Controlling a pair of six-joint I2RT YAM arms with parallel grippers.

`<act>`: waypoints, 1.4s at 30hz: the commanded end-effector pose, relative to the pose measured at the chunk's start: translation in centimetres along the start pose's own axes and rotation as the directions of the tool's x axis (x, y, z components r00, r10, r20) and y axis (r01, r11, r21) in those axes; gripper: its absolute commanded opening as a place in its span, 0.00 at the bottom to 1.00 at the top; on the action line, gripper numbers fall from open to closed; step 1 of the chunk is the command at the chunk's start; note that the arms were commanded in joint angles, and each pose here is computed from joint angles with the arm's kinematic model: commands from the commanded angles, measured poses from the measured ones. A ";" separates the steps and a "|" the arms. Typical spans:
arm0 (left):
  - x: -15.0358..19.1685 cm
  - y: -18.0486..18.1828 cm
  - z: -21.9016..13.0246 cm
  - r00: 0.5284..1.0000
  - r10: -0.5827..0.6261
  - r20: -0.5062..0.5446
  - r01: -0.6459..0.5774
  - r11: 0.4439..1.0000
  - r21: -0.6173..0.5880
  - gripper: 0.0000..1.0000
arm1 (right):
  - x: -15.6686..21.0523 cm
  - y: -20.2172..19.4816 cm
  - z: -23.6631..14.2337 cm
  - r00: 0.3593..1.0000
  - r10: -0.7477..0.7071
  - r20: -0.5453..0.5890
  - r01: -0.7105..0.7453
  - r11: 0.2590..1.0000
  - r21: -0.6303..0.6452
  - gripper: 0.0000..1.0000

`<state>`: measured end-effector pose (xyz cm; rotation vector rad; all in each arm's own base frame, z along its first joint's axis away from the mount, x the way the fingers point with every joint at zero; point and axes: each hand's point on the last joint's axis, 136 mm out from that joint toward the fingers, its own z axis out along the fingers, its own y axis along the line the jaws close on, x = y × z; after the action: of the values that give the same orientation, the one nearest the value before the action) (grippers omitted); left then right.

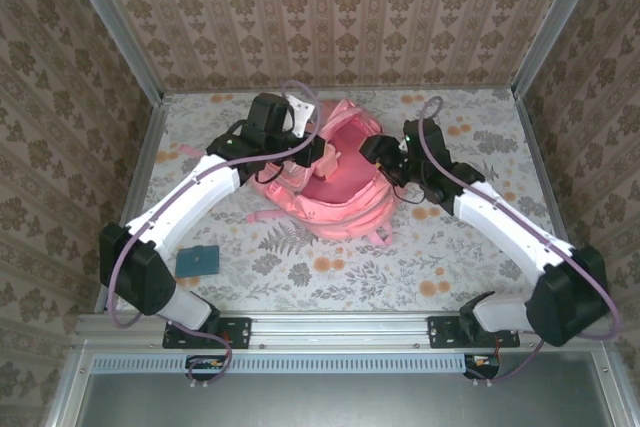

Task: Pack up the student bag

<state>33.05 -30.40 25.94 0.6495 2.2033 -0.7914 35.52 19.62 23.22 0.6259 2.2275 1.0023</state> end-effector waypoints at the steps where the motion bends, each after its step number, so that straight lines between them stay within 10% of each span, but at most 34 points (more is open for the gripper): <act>1: -4.1 -4.0 0.2 0.991 0.035 0.126 -0.055 0.985 0.165 0.04 | -0.5 -4.8 -2.8 0.997 -0.006 0.083 -0.009 0.983 0.181 0.64; 23: -0.6 -4.3 5.5 0.998 0.005 -0.058 0.010 0.968 0.251 0.05 | 2.7 -6.6 1.8 0.993 0.061 -0.104 -0.043 0.985 0.165 0.58; 31: -0.5 -4.3 5.3 0.998 0.002 -0.058 0.012 0.969 0.246 0.02 | 2.9 -6.8 4.4 0.988 0.048 -0.146 -0.019 0.981 0.196 0.39; 42: -2.2 -4.4 3.7 1.000 0.006 0.002 -0.006 0.977 0.212 0.01 | 4.2 -9.7 6.4 0.976 0.073 -0.204 -0.003 0.946 0.323 0.53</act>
<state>33.04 -35.87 21.18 0.7710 2.2915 -0.9792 35.59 19.43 11.12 0.7472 2.5666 0.7946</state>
